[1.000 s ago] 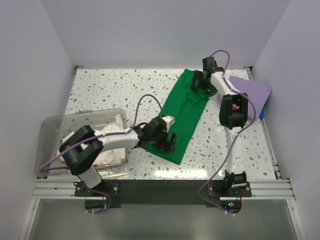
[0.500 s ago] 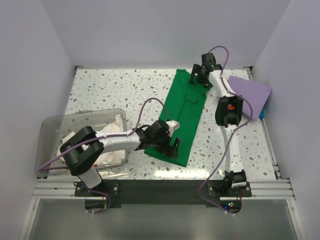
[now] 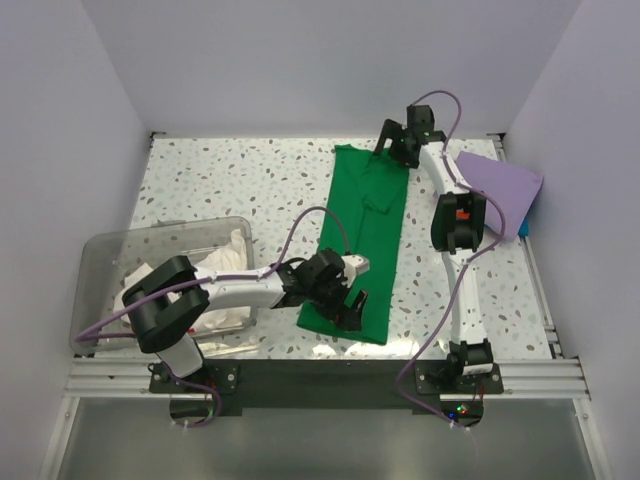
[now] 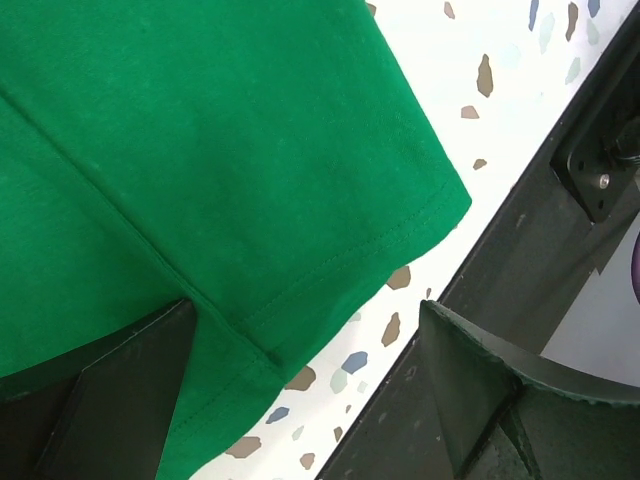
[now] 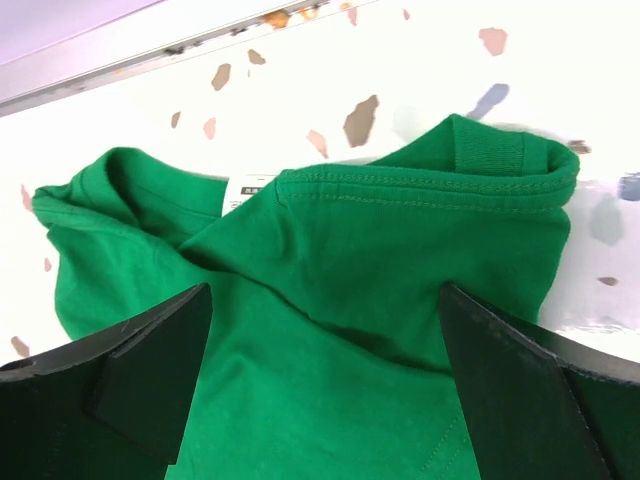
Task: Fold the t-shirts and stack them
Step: Fold the tshirt
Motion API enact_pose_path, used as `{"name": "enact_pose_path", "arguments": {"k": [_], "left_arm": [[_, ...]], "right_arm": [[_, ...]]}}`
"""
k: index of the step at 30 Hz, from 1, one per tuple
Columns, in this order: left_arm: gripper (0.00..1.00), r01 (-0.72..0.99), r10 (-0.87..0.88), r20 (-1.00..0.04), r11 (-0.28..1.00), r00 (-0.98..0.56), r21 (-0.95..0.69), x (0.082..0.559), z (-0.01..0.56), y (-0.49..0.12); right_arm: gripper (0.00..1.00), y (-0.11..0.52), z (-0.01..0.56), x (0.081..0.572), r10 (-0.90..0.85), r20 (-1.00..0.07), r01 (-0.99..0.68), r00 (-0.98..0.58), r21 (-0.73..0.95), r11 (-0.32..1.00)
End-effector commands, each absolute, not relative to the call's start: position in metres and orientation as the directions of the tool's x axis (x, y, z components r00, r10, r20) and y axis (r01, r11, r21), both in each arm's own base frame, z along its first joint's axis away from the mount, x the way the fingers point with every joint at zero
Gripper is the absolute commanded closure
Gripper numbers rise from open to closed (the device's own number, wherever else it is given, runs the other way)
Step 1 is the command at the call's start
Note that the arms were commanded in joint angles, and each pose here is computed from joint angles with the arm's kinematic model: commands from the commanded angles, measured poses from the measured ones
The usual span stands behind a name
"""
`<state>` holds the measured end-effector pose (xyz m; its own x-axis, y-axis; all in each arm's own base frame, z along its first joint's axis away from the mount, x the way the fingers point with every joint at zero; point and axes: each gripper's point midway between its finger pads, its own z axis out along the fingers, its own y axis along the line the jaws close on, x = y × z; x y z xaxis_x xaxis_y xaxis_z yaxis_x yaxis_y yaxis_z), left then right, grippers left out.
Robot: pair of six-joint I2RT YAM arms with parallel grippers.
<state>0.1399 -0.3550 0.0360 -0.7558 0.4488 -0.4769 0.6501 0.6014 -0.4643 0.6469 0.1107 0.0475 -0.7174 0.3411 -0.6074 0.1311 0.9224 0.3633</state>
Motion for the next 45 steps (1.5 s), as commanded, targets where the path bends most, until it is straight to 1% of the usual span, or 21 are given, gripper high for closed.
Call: {"name": "enact_pose_path", "arguments": {"k": [1, 6, 8, 9, 10, 13, 14, 15, 17, 18, 20, 21, 22, 23, 24, 27, 33, 35, 36, 39, 45], "left_arm": [[0.02, 0.648, 0.468, -0.45, 0.584, -0.76, -0.488, 0.128, 0.038, -0.355], [0.01, 0.646, 0.39, -0.553, 0.651, -0.736, -0.4, 0.157, 0.077, -0.353], [0.0, 0.622, 0.333, -0.612, 0.701, -0.717, -0.347, 0.174, 0.102, -0.348], [0.0, 0.612, 0.314, -0.631, 0.718, -0.71, -0.332, 0.181, 0.111, -0.345], [0.0, 0.609, 0.296, -0.649, 0.722, -0.701, -0.329, 0.185, 0.123, -0.346], [0.0, 0.554, 0.249, -0.672, 0.782, -0.697, -0.285, 0.198, 0.137, -0.327], [0.0, 0.539, 0.247, -0.661, 0.794, -0.708, -0.28, 0.199, 0.135, -0.319], [0.0, 0.532, 0.251, -0.65, 0.799, -0.718, -0.279, 0.198, 0.131, -0.314], [0.0, 0.521, 0.272, -0.61, 0.808, -0.745, -0.276, 0.194, 0.116, -0.301], [0.02, 0.519, 0.279, -0.599, 0.81, -0.751, -0.274, 0.193, 0.112, -0.297], [0.08, 0.494, 0.297, -0.558, 0.835, -0.775, -0.243, 0.189, 0.1, -0.281], [0.12, 0.49, 0.3, -0.551, 0.839, -0.779, -0.237, 0.187, 0.099, -0.277], [0.12, 0.484, 0.303, -0.54, 0.844, -0.785, -0.231, 0.184, 0.095, -0.271], [0.12, 0.485, 0.298, -0.546, 0.842, -0.783, -0.236, 0.182, 0.1, -0.268], [0.12, 0.485, 0.295, -0.547, 0.84, -0.784, -0.242, 0.181, 0.101, -0.266], [0.12, 0.482, 0.286, -0.534, 0.833, -0.795, -0.272, 0.177, 0.1, -0.262], [0.13, 0.474, 0.303, -0.465, 0.823, -0.832, -0.313, 0.167, 0.081, -0.261], [0.15, 0.474, 0.31, -0.441, 0.816, -0.842, -0.33, 0.161, 0.075, -0.259], [0.16, 0.471, 0.31, -0.436, 0.817, -0.845, -0.332, 0.16, 0.074, -0.258], [0.16, 0.46, 0.312, -0.412, 0.823, -0.856, -0.333, 0.158, 0.068, -0.254], [0.2, 0.442, 0.323, -0.36, 0.836, -0.875, -0.326, 0.155, 0.053, -0.249]], "right_arm": [[0.01, 0.13, 0.064, 0.653, 0.352, -0.614, 0.06, -0.706, 0.444, 0.894], [0.01, 0.133, 0.121, 0.651, 0.331, -0.683, -0.019, -0.651, 0.452, 0.892], [0.01, 0.133, 0.174, 0.646, 0.329, -0.737, -0.066, -0.59, 0.45, 0.89], [0.01, 0.13, 0.175, 0.64, 0.327, -0.735, -0.061, -0.594, 0.446, 0.893], [0.01, 0.13, 0.217, 0.632, 0.328, -0.773, -0.092, -0.543, 0.443, 0.892], [0.01, 0.125, 0.234, 0.606, 0.327, -0.771, -0.081, -0.547, 0.437, 0.896], [0.01, 0.125, 0.266, 0.589, 0.33, -0.79, -0.102, -0.517, 0.439, 0.893], [0.02, 0.126, 0.247, 0.574, 0.322, -0.76, -0.081, -0.564, 0.439, 0.895], [0.05, 0.13, 0.261, 0.538, 0.311, -0.744, -0.089, -0.592, 0.444, 0.892], [0.09, 0.131, 0.232, 0.517, 0.292, -0.692, -0.063, -0.66, 0.439, 0.896], [0.11, 0.135, 0.23, 0.475, 0.252, -0.665, -0.072, -0.704, 0.419, 0.905], [0.14, 0.134, 0.2, 0.448, 0.229, -0.604, -0.047, -0.764, 0.406, 0.913], [0.15, 0.134, 0.187, 0.426, 0.205, -0.563, -0.037, -0.8, 0.388, 0.921], [0.17, 0.138, 0.193, 0.404, 0.188, -0.563, -0.053, -0.804, 0.384, 0.922], [0.18, 0.138, 0.164, 0.376, 0.166, -0.494, -0.031, -0.853, 0.366, 0.93], [0.2, 0.138, 0.137, 0.311, 0.124, -0.389, -0.009, -0.913, 0.321, 0.947], [0.25, 0.14, 0.104, 0.204, 0.087, -0.209, 0.025, -0.974, 0.283, 0.959], [0.29, 0.145, 0.1, 0.179, 0.09, -0.174, 0.033, -0.981, 0.306, 0.952], [0.3, 0.142, 0.086, 0.16, 0.089, -0.122, 0.049, -0.989, 0.296, 0.954], [0.37, 0.145, 0.074, 0.133, 0.101, -0.074, 0.073, -0.992, 0.313, 0.947], [0.47, 0.149, 0.062, 0.116, 0.106, -0.041, 0.088, -0.994, 0.321, 0.943]]}}
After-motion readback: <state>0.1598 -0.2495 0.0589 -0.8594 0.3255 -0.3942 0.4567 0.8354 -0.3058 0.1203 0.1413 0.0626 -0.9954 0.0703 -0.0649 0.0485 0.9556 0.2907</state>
